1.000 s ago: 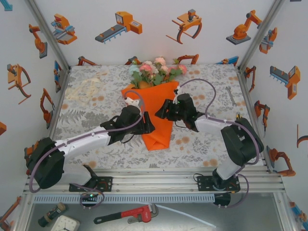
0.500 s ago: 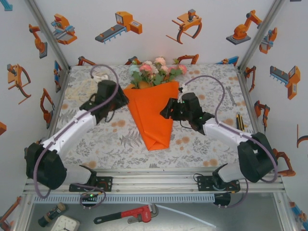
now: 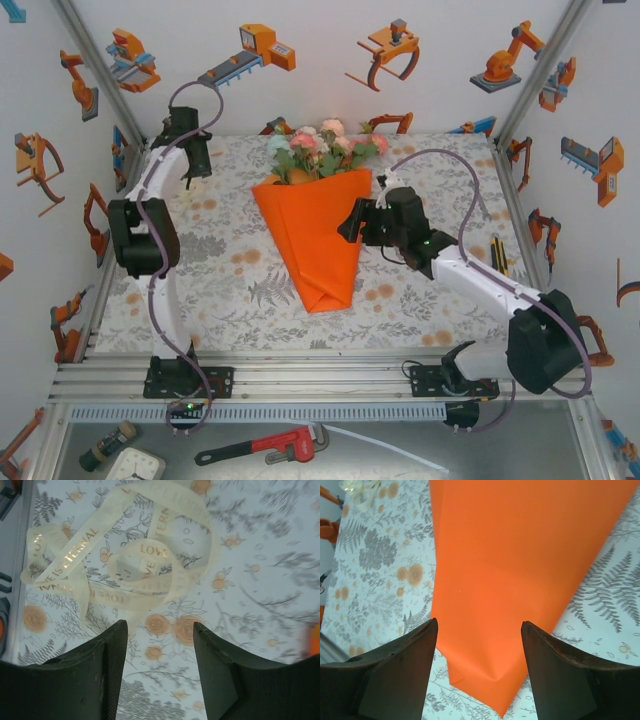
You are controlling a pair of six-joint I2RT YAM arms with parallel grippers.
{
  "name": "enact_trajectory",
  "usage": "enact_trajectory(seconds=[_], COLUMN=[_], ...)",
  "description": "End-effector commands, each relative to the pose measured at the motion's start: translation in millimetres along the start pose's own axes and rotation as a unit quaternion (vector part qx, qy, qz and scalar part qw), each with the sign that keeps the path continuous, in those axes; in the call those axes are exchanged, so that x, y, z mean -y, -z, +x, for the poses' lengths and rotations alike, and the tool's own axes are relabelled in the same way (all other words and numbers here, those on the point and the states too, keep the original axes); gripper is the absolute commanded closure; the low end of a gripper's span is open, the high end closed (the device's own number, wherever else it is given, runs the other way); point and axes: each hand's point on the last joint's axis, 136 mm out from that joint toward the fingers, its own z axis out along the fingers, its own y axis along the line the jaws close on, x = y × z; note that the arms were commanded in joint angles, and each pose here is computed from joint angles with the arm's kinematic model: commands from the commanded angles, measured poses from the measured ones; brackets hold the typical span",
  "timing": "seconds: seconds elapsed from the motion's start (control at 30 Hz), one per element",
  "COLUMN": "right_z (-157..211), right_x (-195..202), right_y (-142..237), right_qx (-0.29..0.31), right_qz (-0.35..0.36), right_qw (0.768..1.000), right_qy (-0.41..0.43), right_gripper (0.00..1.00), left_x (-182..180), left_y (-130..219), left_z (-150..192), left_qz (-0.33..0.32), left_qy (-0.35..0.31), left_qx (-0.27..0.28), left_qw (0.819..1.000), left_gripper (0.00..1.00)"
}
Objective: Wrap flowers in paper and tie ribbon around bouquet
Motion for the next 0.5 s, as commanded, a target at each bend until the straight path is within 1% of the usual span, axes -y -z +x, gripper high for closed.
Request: enact_trajectory(seconds=[0.0,0.13,0.2,0.3,0.33,0.37,0.4,0.47], right_z=[-13,-10,-9,-10,-10,-12,-14,-19], right_x=[-19,-17,-16,-13,-11,-10,-10,-11], right_y=[-6,-16,-18,-18,-17,-16,-15,-13], right_qx=[0.001,-0.017,-0.021,-0.020,-0.018,-0.015,-0.012,-0.006], right_qz=[-0.040,-0.034,-0.033,-0.026,-0.021,-0.017,-0.015,-0.015], right_qw=[0.999,0.999,0.999,0.999,1.000,1.000,1.000,1.000], right_qy=[-0.005,0.001,-0.001,-0.003,-0.001,0.001,0.002,0.005], right_gripper=[0.37,0.38,0.38,0.38,0.38,0.38,0.38,0.38], left_x=[4,12,13,17,19,20,21,22], left_y=[-20,-44,-53,-65,-68,-69,-68,-53], left_z=[20,26,29,38,40,40,40,30], left_qz=[0.018,0.038,0.049,0.070,0.077,0.081,0.083,0.094], left_qy=[-0.123,-0.144,-0.142,-0.128,-0.124,-0.120,-0.119,-0.107], left_qx=[-0.065,-0.083,-0.093,-0.118,-0.123,-0.125,-0.127,-0.119], left_qw=[0.990,0.985,0.984,0.982,0.982,0.981,0.981,0.983], left_gripper=[0.46,0.46,0.50,0.64,0.75,0.90,1.00,1.00])
